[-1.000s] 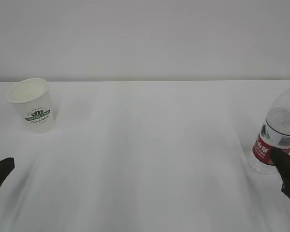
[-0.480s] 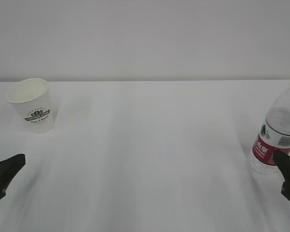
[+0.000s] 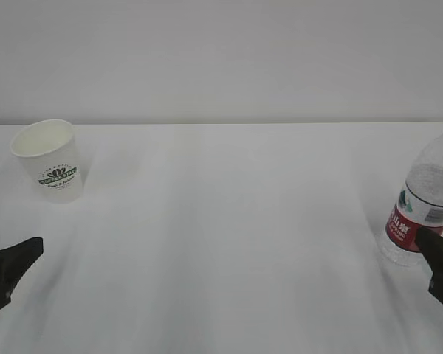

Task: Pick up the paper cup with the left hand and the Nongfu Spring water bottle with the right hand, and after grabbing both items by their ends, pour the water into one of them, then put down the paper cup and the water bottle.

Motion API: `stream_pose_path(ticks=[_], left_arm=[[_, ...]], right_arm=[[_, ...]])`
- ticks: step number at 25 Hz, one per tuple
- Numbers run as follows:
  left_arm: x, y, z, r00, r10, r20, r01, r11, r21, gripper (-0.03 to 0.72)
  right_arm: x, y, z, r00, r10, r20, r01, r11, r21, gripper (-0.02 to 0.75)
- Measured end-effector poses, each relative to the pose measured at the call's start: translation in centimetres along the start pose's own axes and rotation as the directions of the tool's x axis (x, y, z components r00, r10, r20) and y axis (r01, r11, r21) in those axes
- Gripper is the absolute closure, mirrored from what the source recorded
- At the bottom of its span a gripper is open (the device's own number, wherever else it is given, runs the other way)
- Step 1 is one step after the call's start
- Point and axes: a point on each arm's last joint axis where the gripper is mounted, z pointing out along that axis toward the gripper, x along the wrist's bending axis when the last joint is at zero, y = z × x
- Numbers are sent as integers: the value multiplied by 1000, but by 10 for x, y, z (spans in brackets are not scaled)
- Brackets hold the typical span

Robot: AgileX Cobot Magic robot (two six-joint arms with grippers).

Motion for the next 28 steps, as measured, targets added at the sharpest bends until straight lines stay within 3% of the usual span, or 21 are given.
stream_pose_path(ticks=[4,12,28], left_arm=[[-2,0,0,999,-44,22,44,999,3,111],[-2,0,0,997,-70,26,70,998,5,111],[-2,0,0,997,-70,26,70,998,5,111]], right_arm=[[0,0,0,1000,-7,-5,7,1000,-2,237],[1,0,0,998,-60,-8,60,998,-4,108],[0,0,0,998,-59,-5,58,998,-6,103]])
